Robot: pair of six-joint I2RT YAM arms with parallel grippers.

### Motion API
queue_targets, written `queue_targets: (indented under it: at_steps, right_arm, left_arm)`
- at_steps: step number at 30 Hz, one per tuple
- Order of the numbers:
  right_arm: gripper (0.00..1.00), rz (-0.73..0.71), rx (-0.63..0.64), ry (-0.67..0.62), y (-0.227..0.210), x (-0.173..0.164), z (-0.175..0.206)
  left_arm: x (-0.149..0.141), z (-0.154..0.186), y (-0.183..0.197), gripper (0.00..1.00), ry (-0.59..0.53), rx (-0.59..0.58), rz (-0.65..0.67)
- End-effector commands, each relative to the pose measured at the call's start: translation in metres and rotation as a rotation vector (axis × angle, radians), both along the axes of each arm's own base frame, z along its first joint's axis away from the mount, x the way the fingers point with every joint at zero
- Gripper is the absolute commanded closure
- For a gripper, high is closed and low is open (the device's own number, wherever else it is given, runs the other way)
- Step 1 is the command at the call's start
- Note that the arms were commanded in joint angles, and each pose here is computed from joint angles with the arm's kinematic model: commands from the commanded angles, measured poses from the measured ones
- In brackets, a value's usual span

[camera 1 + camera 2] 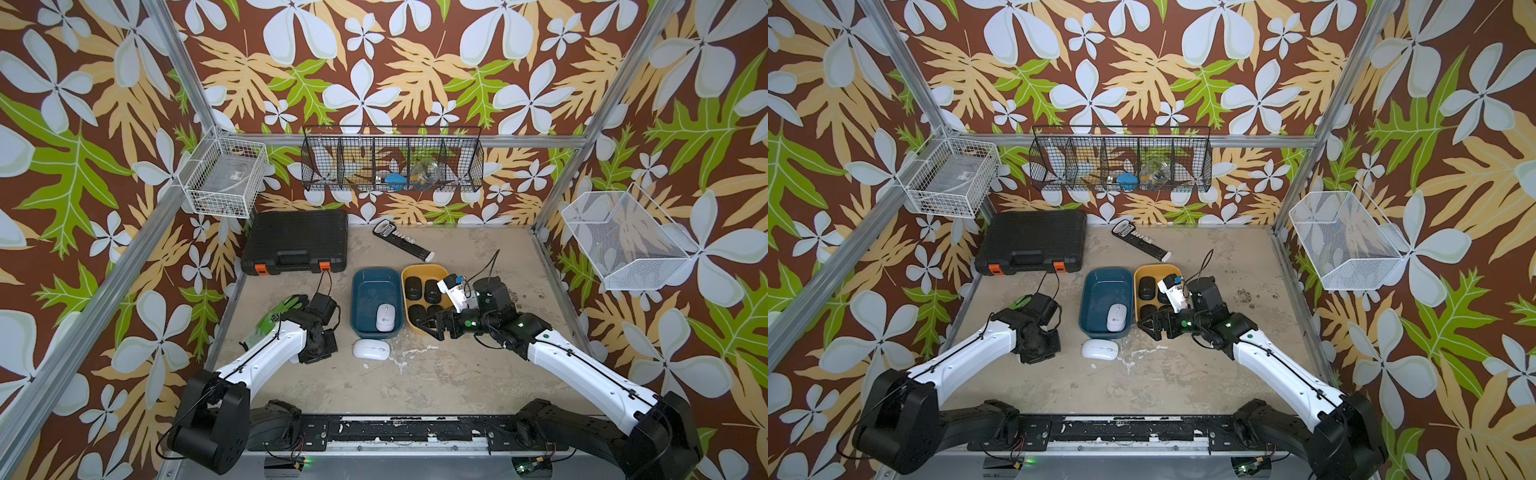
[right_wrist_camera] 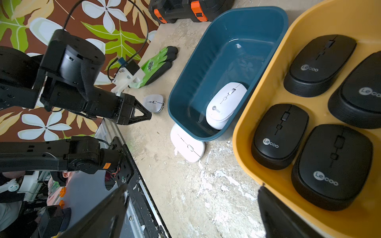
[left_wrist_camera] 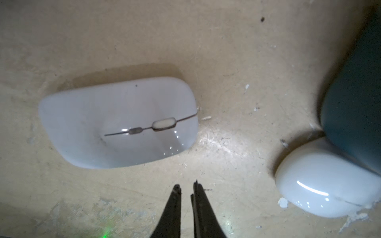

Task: Place the mice by color into the storage box
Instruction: Pick up the mouse from the center of the board.

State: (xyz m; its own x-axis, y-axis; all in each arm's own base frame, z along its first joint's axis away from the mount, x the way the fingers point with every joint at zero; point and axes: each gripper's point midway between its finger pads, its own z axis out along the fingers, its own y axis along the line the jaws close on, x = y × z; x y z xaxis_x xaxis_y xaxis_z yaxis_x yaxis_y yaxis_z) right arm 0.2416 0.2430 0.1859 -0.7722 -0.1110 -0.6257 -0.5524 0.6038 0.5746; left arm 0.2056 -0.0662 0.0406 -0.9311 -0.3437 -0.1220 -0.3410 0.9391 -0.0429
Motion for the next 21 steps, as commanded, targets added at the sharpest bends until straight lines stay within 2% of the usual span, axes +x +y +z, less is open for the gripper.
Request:
queue_targets:
  at_steps: [1,12,21]
  right_arm:
    - [0.0,0.0,0.009,-0.023,0.001,0.002,0.007]
    - [0.0,0.003,0.005,-0.029,0.001,0.003,0.006]
    - [0.0,0.009,-0.004,-0.026,0.0,0.0,-0.001]
  left_arm:
    - [0.011,-0.006,0.006,0.83,-0.011,0.053,0.044]
    - [0.019,-0.02,0.017,0.89,0.017,0.137,0.051]
    - [0.052,-0.01,0.043,0.91,-0.043,0.139,0.089]
